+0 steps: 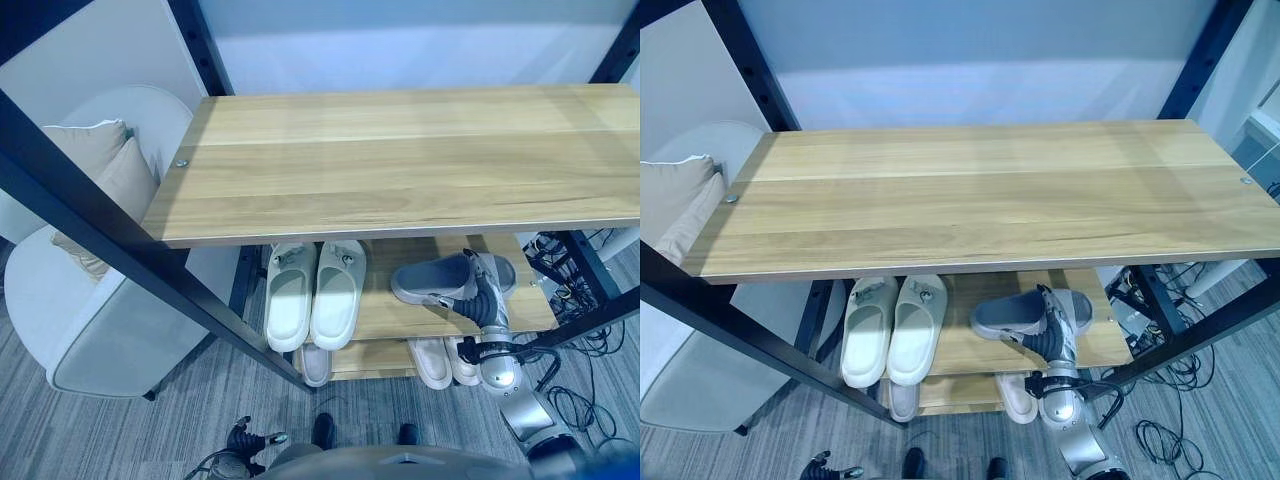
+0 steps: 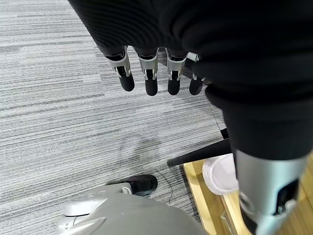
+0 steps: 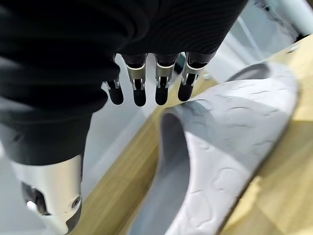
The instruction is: Arrange the slippers neatly on the shoe rack.
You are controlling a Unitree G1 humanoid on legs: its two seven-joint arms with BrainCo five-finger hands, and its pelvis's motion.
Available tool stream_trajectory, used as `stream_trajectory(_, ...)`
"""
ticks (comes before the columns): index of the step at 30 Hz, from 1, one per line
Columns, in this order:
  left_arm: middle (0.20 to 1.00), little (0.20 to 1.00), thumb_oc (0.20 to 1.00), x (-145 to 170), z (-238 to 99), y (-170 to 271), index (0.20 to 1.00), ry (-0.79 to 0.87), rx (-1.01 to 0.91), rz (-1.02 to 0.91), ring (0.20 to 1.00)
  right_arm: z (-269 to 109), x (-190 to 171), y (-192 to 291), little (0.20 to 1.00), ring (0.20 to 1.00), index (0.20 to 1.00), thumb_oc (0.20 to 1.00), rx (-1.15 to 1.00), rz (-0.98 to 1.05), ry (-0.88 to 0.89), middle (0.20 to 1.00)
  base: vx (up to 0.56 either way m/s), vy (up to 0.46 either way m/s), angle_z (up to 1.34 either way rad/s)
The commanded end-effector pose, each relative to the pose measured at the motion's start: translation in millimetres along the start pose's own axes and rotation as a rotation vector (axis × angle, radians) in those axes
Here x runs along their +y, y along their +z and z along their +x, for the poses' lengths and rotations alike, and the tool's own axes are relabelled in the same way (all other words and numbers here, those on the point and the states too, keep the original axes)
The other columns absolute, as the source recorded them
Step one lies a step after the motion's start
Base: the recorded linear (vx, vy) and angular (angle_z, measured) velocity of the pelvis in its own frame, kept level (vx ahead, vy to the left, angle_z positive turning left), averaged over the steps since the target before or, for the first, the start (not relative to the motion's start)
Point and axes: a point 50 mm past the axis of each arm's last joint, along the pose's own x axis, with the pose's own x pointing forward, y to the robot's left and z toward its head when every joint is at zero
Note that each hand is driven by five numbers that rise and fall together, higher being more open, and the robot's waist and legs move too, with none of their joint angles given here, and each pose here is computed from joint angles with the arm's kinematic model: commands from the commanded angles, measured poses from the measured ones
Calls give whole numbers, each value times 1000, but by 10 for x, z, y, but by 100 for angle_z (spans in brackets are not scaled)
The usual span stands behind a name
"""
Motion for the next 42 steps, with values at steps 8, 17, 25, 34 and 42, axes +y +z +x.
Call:
stream_trajectory(8, 1000, 1000, 1000, -357, -44, 126, 1000, -68, -29, 85, 1000, 244, -301, 171, 1000, 1000, 1000, 1000, -117, -147, -297, 1000, 0, 0, 0)
stream_trajectory(17, 1000, 1000, 1000, -353, -41, 124, 1000, -68, -25, 95, 1000, 304, -236, -7, 1000, 1000, 1000, 1000, 12, -108, -305, 1000, 0, 0, 0)
stream_trajectory(25, 1000, 1000, 1000, -334, -49, 56, 1000, -66, -4, 107, 1000, 401, -278, -48, 1000, 1000, 1000, 1000, 76, 1, -372, 1000, 0, 0, 0)
stream_trajectory(34, 1000, 1000, 1000, -300, -32, 101, 1000, -48, -16, 97, 1000, 408, -251, -185, 1000, 1000, 1000, 1000, 159, -36, -367, 1000, 0, 0, 0)
stream_trajectory(42, 1000, 1000, 1000, -279, -24, 113, 1000, -63, -31, 119, 1000, 483, -299, -225, 1000, 1000, 1000, 1000, 183, -55, -360, 1000, 0, 0, 0)
